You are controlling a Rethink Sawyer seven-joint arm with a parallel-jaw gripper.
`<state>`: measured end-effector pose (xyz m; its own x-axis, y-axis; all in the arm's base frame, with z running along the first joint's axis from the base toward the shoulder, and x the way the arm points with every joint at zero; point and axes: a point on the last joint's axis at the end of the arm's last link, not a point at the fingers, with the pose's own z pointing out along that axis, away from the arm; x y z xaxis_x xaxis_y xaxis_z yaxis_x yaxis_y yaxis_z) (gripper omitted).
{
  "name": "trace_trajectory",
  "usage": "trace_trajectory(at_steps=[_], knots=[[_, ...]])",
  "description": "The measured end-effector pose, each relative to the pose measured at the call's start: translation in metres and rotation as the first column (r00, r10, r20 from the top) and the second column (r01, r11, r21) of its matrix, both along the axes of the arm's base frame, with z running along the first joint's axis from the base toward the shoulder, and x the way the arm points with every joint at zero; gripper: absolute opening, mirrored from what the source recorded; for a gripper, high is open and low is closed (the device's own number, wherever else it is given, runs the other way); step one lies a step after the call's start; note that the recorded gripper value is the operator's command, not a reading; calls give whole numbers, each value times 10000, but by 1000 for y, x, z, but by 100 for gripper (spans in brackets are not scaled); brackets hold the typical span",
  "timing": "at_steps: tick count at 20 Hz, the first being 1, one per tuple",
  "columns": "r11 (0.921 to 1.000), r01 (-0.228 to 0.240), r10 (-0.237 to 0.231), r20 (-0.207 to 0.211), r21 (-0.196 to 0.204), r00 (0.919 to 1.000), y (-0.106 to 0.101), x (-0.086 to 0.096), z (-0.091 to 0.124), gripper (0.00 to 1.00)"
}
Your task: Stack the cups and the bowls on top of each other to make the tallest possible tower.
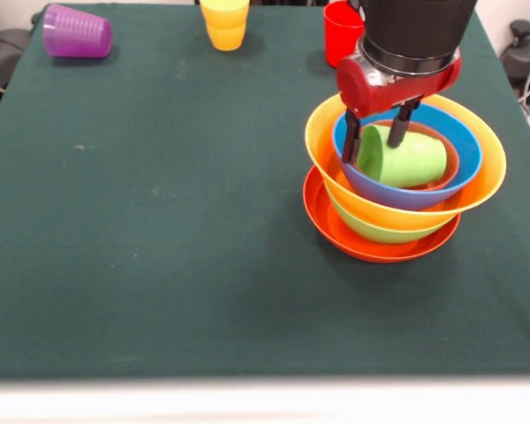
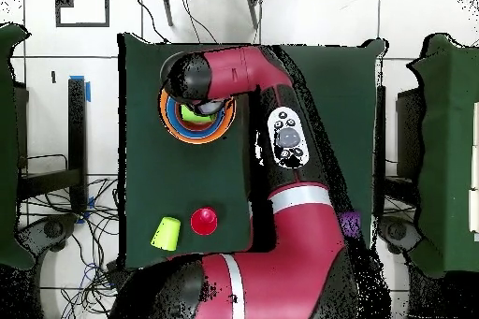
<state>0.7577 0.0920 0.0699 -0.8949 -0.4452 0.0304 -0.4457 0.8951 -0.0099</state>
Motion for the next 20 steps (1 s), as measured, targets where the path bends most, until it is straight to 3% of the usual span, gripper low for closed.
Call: trace_trajectory(at_steps=[3, 4, 20], knots=[[10000, 19, -19, -10, -43, 10000, -2, 0, 0, 100], [10000, 38, -38, -22, -87, 10000, -5, -1, -1, 0], [9995, 72, -85, -412, -316, 9991, -11, -9, -3, 0]])
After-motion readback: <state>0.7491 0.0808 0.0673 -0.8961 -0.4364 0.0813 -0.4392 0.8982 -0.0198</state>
